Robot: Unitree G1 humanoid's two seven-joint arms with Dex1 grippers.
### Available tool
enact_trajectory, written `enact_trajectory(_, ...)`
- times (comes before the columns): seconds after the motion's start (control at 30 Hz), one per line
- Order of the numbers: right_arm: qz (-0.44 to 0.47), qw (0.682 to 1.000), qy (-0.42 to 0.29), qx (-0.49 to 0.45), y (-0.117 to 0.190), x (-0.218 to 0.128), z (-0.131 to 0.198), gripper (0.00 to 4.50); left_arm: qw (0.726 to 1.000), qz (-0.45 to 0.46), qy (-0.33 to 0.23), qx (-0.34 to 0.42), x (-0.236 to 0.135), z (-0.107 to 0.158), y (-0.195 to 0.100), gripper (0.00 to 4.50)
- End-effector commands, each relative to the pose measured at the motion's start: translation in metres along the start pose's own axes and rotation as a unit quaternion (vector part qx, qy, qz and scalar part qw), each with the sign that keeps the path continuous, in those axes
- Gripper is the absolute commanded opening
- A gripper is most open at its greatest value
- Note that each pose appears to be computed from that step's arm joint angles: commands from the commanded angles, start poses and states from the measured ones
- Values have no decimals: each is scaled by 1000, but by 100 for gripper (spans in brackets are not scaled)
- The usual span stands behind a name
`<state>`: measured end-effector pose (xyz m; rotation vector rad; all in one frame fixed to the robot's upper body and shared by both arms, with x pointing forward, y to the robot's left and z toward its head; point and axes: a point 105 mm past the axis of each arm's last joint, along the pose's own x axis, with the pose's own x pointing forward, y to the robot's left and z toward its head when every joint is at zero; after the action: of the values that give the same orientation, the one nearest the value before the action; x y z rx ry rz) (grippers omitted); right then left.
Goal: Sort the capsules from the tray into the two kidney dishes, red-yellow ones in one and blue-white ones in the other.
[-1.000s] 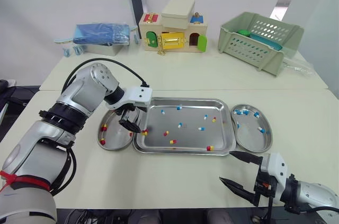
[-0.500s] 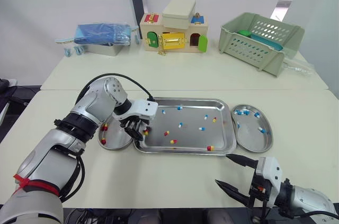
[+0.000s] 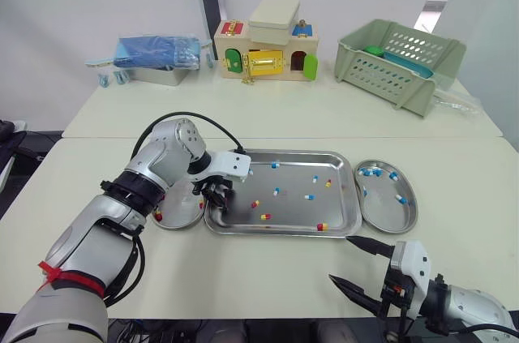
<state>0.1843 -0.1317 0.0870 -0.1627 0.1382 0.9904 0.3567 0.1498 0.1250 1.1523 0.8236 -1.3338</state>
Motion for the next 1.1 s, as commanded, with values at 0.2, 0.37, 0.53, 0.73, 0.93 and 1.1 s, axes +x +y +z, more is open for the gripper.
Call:
enact_trajectory(0.2, 6, 1000, -19, -4, 7, 1, 8, 450, 1000, -13, 15, 5, -11, 1, -3, 262)
enact_trajectory(0.37, 6, 1000, -21, 1, 8, 4, 6, 450, 999, -14, 28, 7, -12, -2, -4, 262)
enact_trajectory(0.53, 6, 1000, -22, 2, 8, 6, 6, 450, 999, -16, 46, 11, -10, -10, -4, 262)
enact_trajectory(0.73, 4, 1000, -23, 5, 9, 6, 5, 450, 999, -17, 45, 16, -9, -6, -3, 262)
enact_trajectory(0.93, 3, 1000, -23, 8, 9, 6, 4, 450, 998, -19, 54, 28, -6, -4, -2, 262)
enact_trajectory(1.1, 2, 1000, -22, 9, 10, 6, 3, 450, 998, -24, 55, 31, -4, -5, -3, 182)
